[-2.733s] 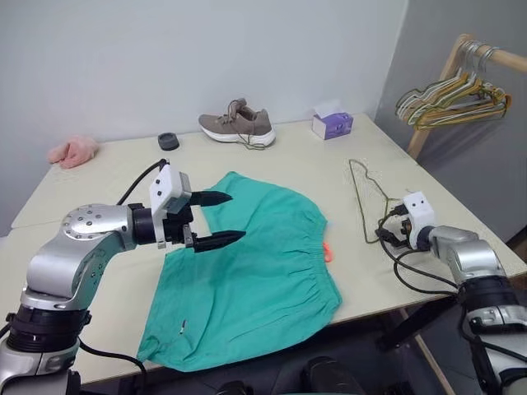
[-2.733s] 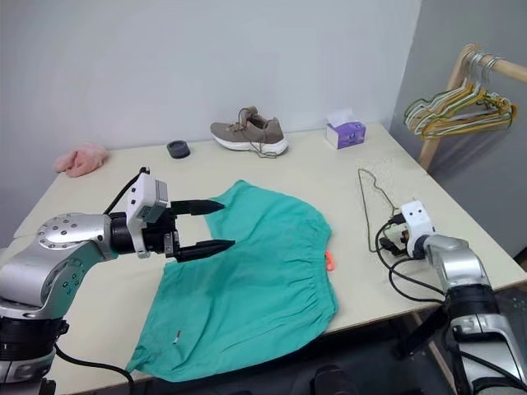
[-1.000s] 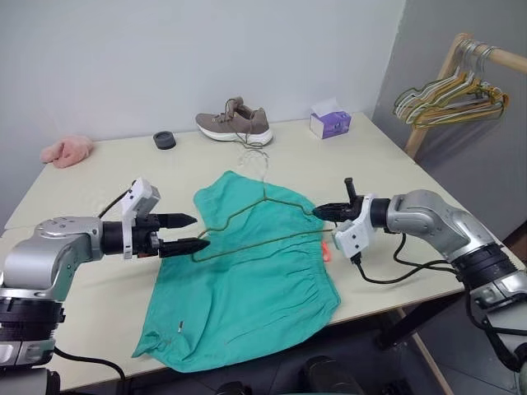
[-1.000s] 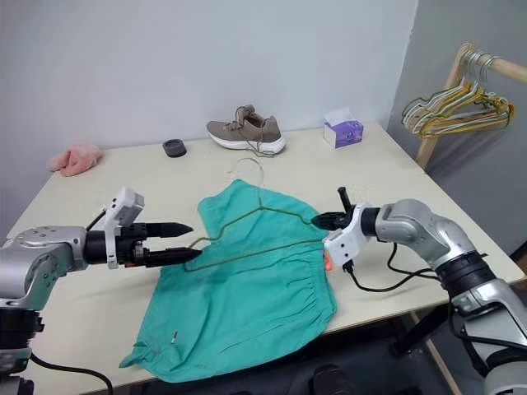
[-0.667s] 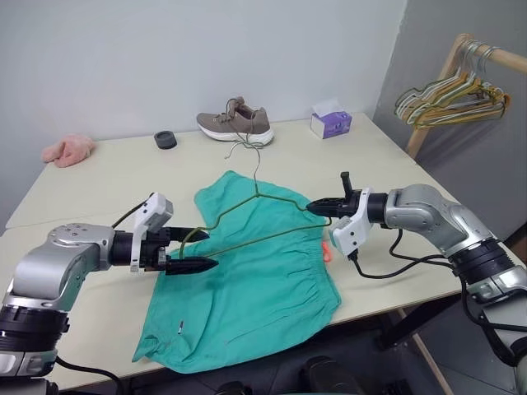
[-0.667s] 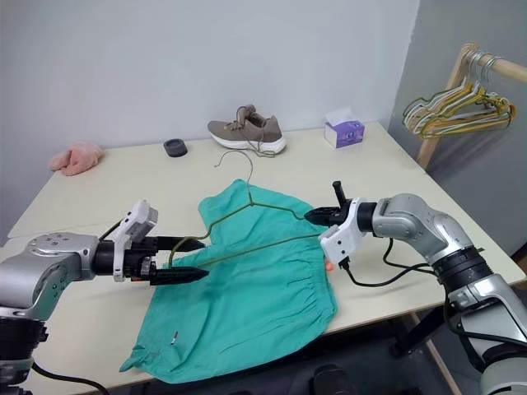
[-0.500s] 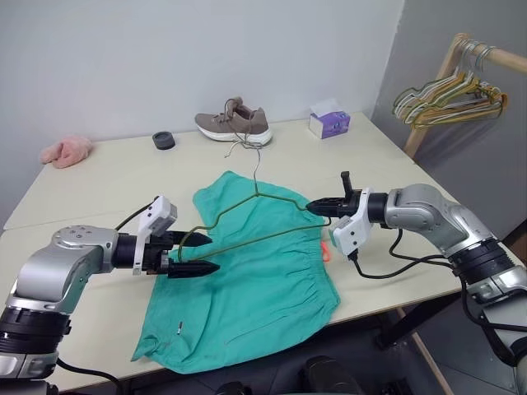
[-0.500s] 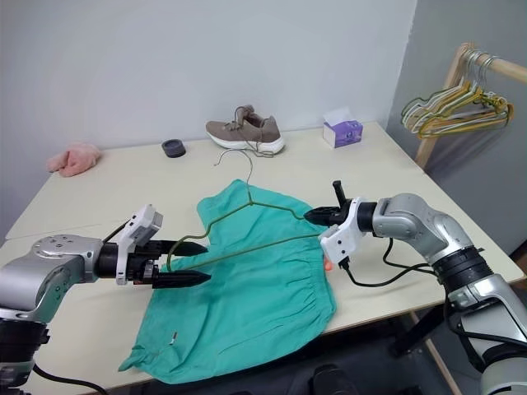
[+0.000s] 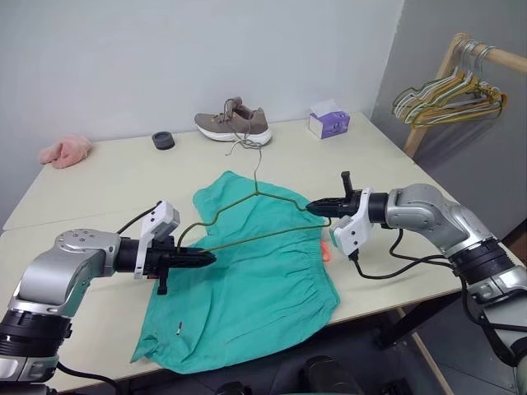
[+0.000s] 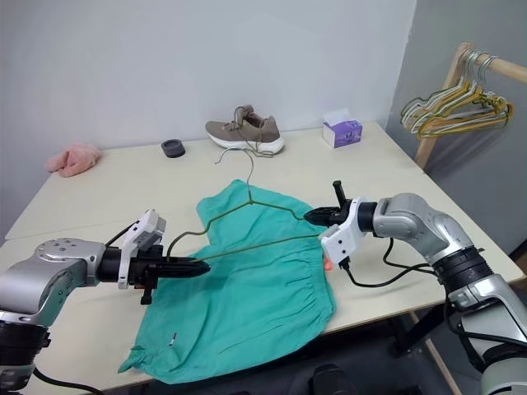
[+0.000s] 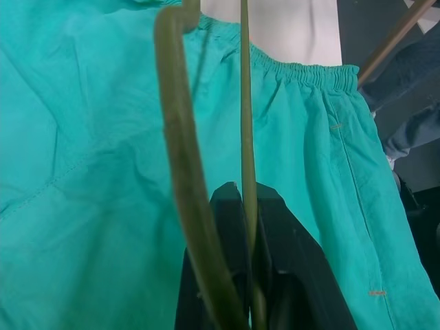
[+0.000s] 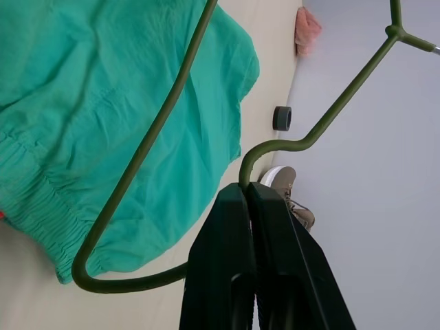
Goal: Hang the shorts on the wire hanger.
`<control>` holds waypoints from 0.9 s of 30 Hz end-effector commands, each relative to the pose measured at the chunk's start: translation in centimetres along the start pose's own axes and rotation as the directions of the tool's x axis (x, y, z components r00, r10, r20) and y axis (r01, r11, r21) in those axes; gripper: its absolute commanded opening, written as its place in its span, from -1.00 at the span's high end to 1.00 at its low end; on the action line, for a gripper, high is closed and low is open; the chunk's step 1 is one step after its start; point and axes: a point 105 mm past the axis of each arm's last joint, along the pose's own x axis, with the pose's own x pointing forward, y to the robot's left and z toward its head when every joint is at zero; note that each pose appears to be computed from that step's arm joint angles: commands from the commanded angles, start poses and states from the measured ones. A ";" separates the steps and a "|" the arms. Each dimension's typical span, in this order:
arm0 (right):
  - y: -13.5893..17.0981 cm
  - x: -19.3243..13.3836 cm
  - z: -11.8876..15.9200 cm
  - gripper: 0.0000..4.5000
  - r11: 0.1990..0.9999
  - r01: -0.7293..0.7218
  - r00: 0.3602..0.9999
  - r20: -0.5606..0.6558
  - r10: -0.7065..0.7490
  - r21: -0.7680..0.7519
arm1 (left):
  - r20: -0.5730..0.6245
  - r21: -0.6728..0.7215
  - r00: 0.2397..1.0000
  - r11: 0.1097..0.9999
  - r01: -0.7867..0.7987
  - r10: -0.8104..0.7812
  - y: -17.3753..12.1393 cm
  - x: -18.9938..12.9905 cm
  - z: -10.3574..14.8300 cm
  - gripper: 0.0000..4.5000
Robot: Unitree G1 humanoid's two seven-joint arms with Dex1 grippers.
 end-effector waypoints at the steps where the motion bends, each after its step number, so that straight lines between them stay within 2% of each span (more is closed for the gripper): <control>1: -1.5 -0.3 1.7 1.00 0.999 0.047 0.996 0.076 -0.045 -0.022 | 0.016 0.050 1.000 0.999 -0.003 0.002 -0.3 0.0 1.1 0.99; 3: -1.5 -0.4 1.9 1.00 0.999 0.050 0.995 0.088 -0.050 0.000 | 0.017 0.049 1.000 0.999 -0.003 0.002 -0.3 0.0 1.1 0.99; 4: -1.5 -0.5 1.9 0.78 0.998 0.055 0.995 0.089 -0.055 0.007 | 0.018 0.049 1.000 0.999 -0.003 0.002 -0.3 0.0 1.1 1.00; 7: -1.6 -0.9 2.2 0.39 0.998 0.053 0.993 0.103 -0.056 0.029 | 0.020 0.050 1.000 0.999 -0.004 0.003 -0.4 0.1 1.2 1.00; 13: -1.9 -2.2 2.0 -0.58 0.989 0.064 0.992 0.102 -0.078 0.136 | 0.020 0.070 1.000 0.997 -0.012 0.011 -0.4 0.3 1.3 1.00; 15: -2.1 -2.7 1.2 -0.89 0.966 0.076 0.993 0.067 -0.095 0.246 | 0.019 0.089 1.000 0.996 -0.021 0.019 -0.3 0.4 1.4 1.00; 16: -1.8 -3.5 0.0 -0.98 0.908 0.057 0.997 0.019 -0.071 0.415 | 0.010 0.131 0.999 0.991 -0.037 0.036 -0.1 0.3 1.5 1.00; 17: -1.2 -4.2 -0.5 -0.98 0.835 0.025 0.999 0.005 -0.034 0.550 | 0.000 0.169 0.999 0.984 -0.047 0.048 0.0 0.3 1.6 1.00; 19: -0.7 -4.9 -0.4 -0.98 0.690 -0.019 1.000 0.013 0.014 0.724 | -0.025 0.235 0.998 0.970 -0.054 0.062 0.0 0.2 1.7 1.00; 22: -0.1 -5.0 0.9 -0.98 0.488 -0.103 0.994 0.073 0.080 0.867 | -0.055 0.312 0.996 0.948 -0.054 0.074 -0.1 -0.1 1.9 1.00; 24: 0.6 -4.6 1.8 -0.98 0.396 -0.153 0.985 0.107 0.135 0.905 | -0.061 0.352 0.994 0.934 -0.063 0.090 0.0 -0.1 2.1 1.00; 27: 1.1 -4.0 2.6 -0.98 0.329 -0.190 0.974 0.137 0.180 0.925 | -0.062 0.389 0.993 0.919 -0.067 0.099 0.0 -0.1 2.4 1.00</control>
